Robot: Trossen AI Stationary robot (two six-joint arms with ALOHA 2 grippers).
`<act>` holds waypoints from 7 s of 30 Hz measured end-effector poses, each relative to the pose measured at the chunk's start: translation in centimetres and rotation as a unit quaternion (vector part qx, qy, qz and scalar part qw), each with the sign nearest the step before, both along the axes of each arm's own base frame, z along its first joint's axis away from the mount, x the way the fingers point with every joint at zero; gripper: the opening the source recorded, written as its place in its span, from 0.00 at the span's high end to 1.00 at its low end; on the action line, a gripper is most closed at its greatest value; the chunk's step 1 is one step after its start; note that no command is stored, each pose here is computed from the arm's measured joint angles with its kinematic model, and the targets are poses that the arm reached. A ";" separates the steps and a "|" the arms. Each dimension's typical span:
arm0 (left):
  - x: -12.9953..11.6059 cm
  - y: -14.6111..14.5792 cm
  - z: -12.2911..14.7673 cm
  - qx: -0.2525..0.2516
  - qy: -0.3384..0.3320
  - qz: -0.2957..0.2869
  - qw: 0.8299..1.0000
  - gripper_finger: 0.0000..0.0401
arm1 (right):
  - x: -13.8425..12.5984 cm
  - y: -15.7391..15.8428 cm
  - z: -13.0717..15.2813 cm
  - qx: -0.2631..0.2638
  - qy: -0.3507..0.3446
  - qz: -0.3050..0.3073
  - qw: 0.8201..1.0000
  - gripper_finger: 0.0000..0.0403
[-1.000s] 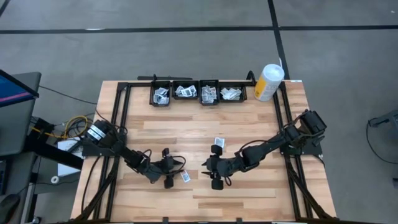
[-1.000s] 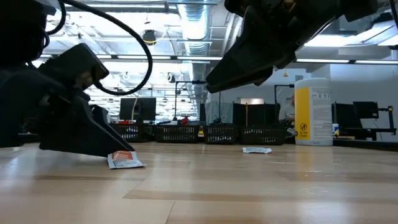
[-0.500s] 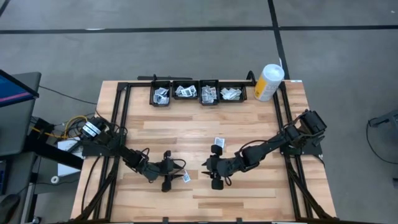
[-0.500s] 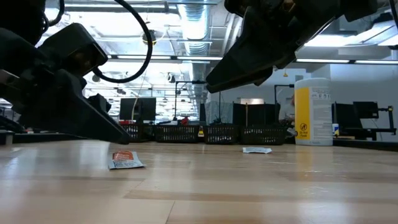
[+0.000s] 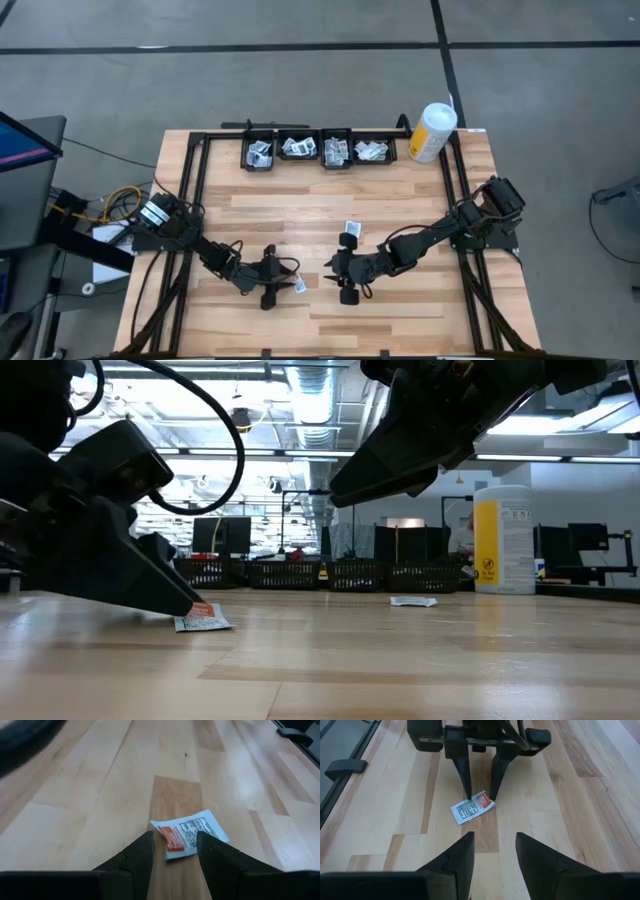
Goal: Pick & Place First Aid Supplies
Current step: Put the orange ointment pack into the middle right black bin, then put the black towelette pack into the middle left black bin
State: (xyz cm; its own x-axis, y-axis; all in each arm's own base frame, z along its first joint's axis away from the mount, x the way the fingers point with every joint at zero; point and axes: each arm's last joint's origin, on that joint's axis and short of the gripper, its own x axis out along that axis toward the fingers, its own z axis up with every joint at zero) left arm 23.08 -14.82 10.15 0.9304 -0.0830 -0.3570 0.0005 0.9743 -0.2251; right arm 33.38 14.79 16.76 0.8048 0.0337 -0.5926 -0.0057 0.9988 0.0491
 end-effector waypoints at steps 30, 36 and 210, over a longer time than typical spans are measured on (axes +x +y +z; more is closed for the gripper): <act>0.5 0.6 0.1 0.026 -0.016 -0.010 0.999 0.96 | 0.0 0.0 0.0 -0.013 -0.001 0.008 1.000 0.67; 0.7 0.6 0.6 0.061 -0.048 -0.007 0.997 0.98 | 0.2 -0.6 0.0 -0.048 -0.002 0.026 0.999 0.67; 3.1 2.7 7.7 0.029 -0.093 -0.028 0.995 0.79 | -5.4 -9.5 -9.9 -0.011 0.023 -0.219 0.975 0.39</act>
